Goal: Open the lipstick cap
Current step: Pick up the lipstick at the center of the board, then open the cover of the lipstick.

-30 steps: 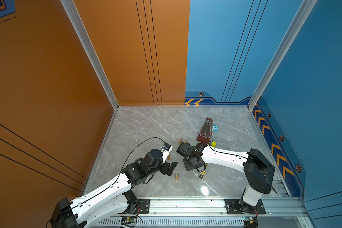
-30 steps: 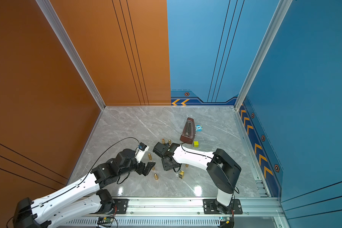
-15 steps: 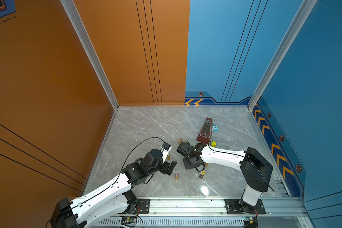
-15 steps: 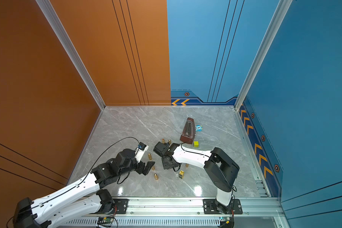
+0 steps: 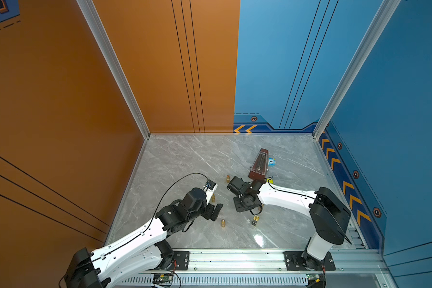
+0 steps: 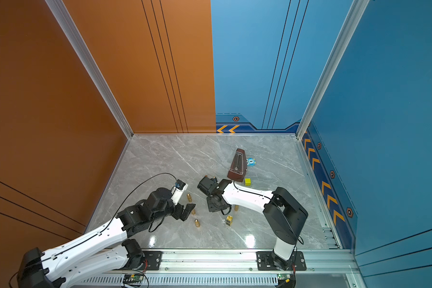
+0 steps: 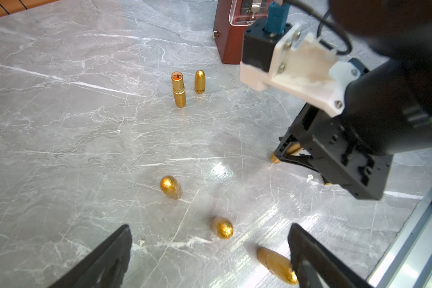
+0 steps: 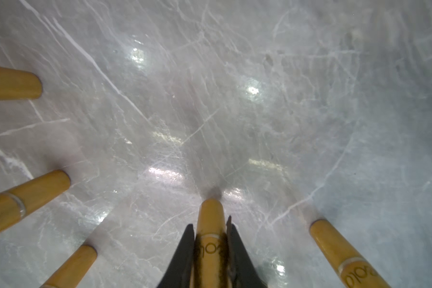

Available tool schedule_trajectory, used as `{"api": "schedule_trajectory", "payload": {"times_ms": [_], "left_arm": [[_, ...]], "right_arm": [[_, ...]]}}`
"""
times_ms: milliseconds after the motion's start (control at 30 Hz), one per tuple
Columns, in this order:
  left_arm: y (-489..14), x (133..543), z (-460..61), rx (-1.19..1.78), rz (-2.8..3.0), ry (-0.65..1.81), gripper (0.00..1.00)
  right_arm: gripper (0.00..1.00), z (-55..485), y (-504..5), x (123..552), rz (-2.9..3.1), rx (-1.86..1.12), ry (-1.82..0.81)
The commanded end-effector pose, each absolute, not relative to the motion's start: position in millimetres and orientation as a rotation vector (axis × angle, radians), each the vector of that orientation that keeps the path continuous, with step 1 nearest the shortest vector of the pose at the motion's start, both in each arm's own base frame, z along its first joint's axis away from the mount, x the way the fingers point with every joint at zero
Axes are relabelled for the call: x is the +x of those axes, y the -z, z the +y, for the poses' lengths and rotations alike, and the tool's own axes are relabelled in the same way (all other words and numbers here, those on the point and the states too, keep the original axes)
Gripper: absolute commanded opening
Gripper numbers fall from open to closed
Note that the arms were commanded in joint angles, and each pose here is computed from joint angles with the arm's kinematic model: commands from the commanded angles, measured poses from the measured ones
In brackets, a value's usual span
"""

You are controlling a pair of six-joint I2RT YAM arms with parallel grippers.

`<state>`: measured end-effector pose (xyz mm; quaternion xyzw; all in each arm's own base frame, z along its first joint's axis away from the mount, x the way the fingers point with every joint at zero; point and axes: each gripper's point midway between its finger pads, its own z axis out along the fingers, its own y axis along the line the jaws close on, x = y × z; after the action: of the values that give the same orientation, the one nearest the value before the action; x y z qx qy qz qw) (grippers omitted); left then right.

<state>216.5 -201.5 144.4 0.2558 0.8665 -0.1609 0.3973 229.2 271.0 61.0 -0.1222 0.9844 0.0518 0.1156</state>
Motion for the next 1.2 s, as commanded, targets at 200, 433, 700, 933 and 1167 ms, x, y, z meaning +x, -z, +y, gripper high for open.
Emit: {"api": "schedule_trajectory", "payload": {"times_ms": [200, 433, 700, 933, 1167], "left_arm": [[-169.5, 218.7, -246.9, 0.859, 2.001, 0.544, 0.98], [-172.0, 219.1, -280.0, 0.994, 1.888, 0.652, 0.87], [-162.7, 221.2, -307.3, 1.095, 1.902, 0.745, 0.71], [-164.8, 223.7, -319.5, 1.099, 1.876, 0.808, 0.58], [-162.6, 228.2, -323.5, 1.087, 1.889, 0.815, 0.45]], "right_arm": [[0.19, 264.3, -117.7, 235.4, 2.853, -0.330, -0.460], [0.19, 265.7, -149.7, 228.9, 2.843, -0.313, -0.739], [0.19, 269.7, -166.0, 228.2, 2.821, -0.295, -0.891], [0.18, 278.6, -174.8, 227.0, 2.802, -0.289, -0.995], [0.18, 281.5, -181.8, 227.2, 2.779, -0.276, -1.051]]}}
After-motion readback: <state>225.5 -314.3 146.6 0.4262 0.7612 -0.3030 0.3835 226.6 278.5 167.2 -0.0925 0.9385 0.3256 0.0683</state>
